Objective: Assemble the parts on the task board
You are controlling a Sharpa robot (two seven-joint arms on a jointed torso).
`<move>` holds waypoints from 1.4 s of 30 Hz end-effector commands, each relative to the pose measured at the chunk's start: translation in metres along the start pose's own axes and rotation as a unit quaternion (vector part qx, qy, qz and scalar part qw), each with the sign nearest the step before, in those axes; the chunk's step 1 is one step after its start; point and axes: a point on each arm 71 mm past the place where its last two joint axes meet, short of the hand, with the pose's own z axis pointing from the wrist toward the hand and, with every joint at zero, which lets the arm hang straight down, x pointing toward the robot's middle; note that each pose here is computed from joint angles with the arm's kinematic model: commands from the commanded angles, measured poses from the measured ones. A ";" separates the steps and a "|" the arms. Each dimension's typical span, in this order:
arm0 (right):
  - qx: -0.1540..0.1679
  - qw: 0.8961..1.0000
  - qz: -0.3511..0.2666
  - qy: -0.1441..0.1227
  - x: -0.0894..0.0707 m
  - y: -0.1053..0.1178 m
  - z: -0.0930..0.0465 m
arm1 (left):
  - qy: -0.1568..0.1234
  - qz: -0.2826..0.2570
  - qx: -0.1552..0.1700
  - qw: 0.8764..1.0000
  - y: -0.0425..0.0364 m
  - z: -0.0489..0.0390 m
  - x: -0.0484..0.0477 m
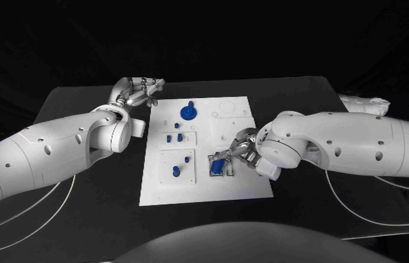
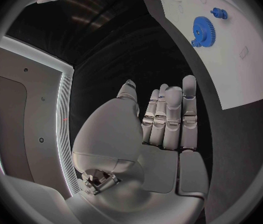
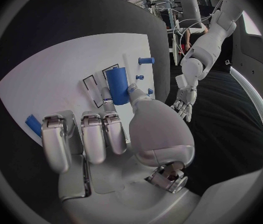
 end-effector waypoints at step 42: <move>-0.017 1.000 -0.007 -0.008 0.002 0.002 0.001 | 0.011 -0.005 0.003 1.000 -0.0014 0.0007 0.0041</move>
